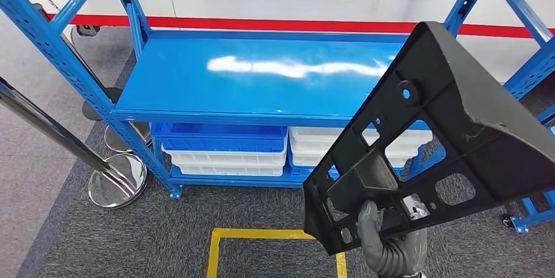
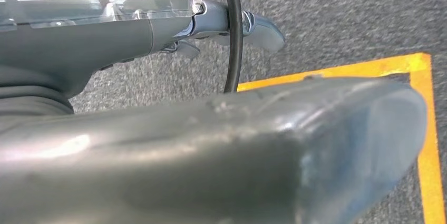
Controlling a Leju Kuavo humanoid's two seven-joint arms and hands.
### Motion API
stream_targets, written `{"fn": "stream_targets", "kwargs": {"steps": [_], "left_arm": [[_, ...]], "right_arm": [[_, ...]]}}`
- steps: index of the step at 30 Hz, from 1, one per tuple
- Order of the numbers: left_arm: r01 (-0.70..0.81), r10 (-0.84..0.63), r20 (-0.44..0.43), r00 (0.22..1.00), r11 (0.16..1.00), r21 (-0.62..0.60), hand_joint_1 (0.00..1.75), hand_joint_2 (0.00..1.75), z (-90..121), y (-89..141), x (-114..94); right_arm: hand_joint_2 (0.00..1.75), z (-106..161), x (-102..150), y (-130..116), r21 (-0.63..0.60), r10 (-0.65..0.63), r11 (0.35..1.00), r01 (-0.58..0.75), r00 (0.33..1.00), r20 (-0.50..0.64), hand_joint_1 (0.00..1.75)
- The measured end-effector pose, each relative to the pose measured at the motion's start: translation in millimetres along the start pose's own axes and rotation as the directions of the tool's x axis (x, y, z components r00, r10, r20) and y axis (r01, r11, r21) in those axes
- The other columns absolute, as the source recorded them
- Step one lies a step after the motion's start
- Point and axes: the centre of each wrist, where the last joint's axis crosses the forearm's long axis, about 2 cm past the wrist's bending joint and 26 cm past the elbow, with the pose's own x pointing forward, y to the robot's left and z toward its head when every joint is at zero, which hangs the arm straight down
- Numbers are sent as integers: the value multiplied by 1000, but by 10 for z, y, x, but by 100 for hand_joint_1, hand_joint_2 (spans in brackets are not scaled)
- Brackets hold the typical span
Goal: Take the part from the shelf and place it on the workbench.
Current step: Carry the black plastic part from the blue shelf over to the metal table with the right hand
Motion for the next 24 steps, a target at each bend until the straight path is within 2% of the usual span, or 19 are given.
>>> {"fn": "stream_targets", "kwargs": {"steps": [9, 24], "left_arm": [[-19, 19, -12, 1000, 1000, -2, 0, 0, 25, 1, -39], [-17, 17, 3, 1000, 1000, -7, 0, 0, 23, 9, 10]], "right_arm": [[175, 54, 2, -49, 12, -38, 999, 39, 998, -54, 175], [175, 123, 3, -128, 19, -29, 999, 31, 996, -84, 175]]}}
